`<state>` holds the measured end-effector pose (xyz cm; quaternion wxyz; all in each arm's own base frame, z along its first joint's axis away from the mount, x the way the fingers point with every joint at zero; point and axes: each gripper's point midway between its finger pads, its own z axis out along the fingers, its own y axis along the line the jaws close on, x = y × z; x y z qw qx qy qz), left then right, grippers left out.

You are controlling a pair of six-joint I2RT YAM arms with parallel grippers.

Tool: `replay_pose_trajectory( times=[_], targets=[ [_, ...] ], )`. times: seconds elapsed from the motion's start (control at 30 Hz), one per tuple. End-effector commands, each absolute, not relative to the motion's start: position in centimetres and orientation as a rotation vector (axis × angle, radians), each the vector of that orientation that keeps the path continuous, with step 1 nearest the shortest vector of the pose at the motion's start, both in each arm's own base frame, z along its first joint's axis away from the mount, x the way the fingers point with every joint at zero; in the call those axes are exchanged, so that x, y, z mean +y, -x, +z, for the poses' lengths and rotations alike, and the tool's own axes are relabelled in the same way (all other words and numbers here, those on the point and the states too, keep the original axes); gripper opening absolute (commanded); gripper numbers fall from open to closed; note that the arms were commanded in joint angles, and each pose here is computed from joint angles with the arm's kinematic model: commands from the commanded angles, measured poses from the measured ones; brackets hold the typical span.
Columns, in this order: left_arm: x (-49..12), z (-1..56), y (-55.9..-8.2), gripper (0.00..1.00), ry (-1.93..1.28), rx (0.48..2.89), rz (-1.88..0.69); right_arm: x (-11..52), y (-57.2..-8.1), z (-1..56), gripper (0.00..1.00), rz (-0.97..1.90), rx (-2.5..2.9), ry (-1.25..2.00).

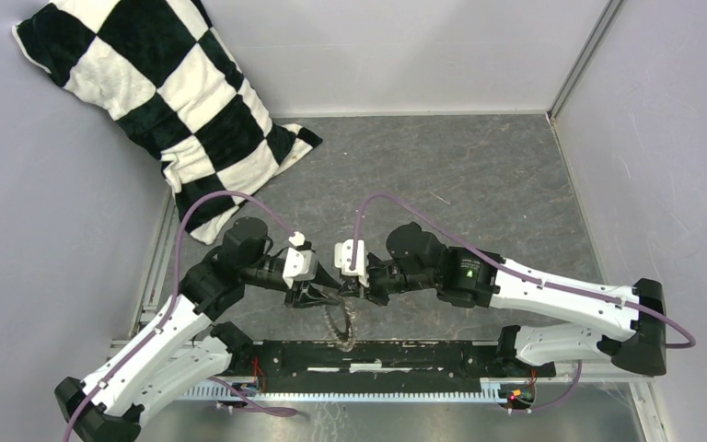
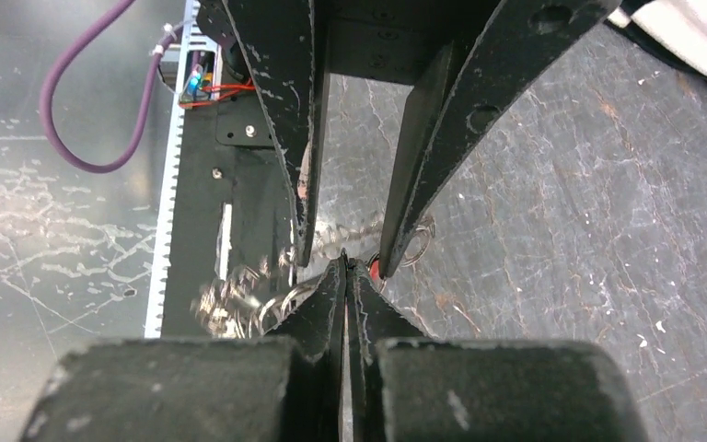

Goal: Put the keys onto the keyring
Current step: Adjust the keyring.

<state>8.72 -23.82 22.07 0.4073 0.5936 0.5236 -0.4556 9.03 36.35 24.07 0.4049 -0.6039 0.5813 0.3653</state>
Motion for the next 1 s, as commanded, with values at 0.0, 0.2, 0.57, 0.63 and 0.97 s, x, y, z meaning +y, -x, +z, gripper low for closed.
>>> replay_pose_trajectory(
  times=[0.0, 0.2, 0.57, 0.63, 0.97],
  targets=[
    [-23.7, 24.0, -8.6, 0.42, -1.466, 1.296, -1.135, 37.0, -9.8, 26.6, 0.01, 0.865, 1.389, 1.522],
    [-22.9, 24.1, -9.4, 0.42, -1.460, 1.295, -1.017, 37.1, -10.1, 26.5, 0.01, 0.807, 1.417, 1.535],
    [-22.8, 23.1, -9.2, 0.31, -1.482, 1.313, -1.027, 38.3, -9.9, 27.6, 0.01, 0.750, 1.452, 1.551],
    [-22.9, 23.4, -9.3, 0.30, -1.477, 1.302, -1.025, 38.5, -9.8, 27.8, 0.01, 0.751, 1.453, 1.551],
    [-22.8, 24.5, -9.4, 0.19, -1.461, 1.268, -0.999, 38.8, -9.4, 27.6, 0.01, 0.760, 1.457, 1.555]
  ],
)
